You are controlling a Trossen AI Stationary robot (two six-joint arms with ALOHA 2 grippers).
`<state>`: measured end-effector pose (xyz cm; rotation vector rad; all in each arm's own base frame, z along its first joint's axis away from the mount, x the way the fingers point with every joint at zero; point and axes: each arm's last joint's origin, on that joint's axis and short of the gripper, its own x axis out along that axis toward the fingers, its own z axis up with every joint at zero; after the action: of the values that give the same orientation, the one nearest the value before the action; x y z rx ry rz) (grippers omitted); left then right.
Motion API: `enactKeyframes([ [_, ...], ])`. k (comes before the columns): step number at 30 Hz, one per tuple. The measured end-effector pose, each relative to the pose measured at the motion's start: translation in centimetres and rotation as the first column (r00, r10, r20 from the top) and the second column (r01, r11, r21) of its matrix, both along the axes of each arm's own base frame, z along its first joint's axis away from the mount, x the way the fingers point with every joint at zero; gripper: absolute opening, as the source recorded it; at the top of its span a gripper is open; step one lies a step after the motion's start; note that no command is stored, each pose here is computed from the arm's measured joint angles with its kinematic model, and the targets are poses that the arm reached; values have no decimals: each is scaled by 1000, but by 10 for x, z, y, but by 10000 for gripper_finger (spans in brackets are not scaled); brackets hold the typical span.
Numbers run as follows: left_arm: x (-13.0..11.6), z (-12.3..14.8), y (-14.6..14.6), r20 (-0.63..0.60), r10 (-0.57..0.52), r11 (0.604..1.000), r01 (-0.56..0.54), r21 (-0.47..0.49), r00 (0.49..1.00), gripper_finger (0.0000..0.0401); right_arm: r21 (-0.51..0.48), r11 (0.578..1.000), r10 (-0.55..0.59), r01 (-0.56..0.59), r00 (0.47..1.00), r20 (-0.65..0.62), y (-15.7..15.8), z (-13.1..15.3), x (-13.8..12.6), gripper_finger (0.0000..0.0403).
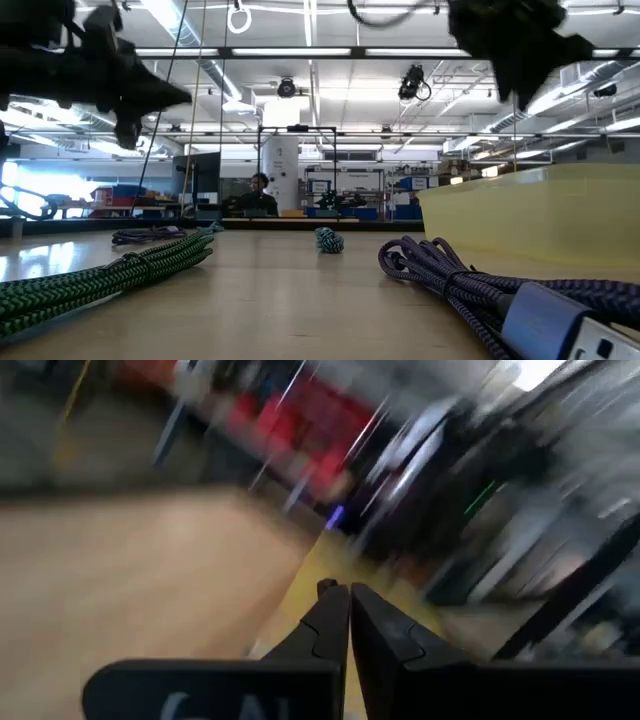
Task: Pick and place USB-C Cables
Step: Put the top purple charger cable into the yellow bin
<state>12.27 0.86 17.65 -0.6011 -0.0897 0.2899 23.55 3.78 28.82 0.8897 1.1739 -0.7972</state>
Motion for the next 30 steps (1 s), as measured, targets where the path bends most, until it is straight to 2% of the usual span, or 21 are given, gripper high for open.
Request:
enactKeyframes([
  [3, 0, 3, -2, -178, -41, 996, 27, -80, 983, 21, -91, 996, 26, -17, 995, 97, -7, 27, 6, 142],
  [6, -2, 9, -3, -345, -61, 992, 20, -121, 937, 34, -165, 985, 73, -45, 983, 170, -14, 51, 10, 142],
  [10, 1, 28, -4, -460, -68, 991, 7, -133, 885, 71, -237, 968, 139, -85, 965, 221, -25, 75, 12, 142],
  [14, 8, 35, -5, -597, -91, 986, -13, -168, 797, 119, -290, 948, 204, -130, 948, 243, -35, 91, 12, 142],
  [20, 30, 25, -7, -706, -112, 937, -162, -310, 699, 183, -362, 912, 289, -194, 930, 229, -49, 103, 11, 142],
  [25, 48, 8, -7, -781, -115, 932, -205, -298, 614, 208, -384, 884, 362, -265, 910, 204, -56, 104, 11, 142],
  [30, 61, -9, -9, -826, -143, 924, -226, -309, 545, 215, -383, 868, 410, -318, 892, 190, -61, 104, 11, 142],
])
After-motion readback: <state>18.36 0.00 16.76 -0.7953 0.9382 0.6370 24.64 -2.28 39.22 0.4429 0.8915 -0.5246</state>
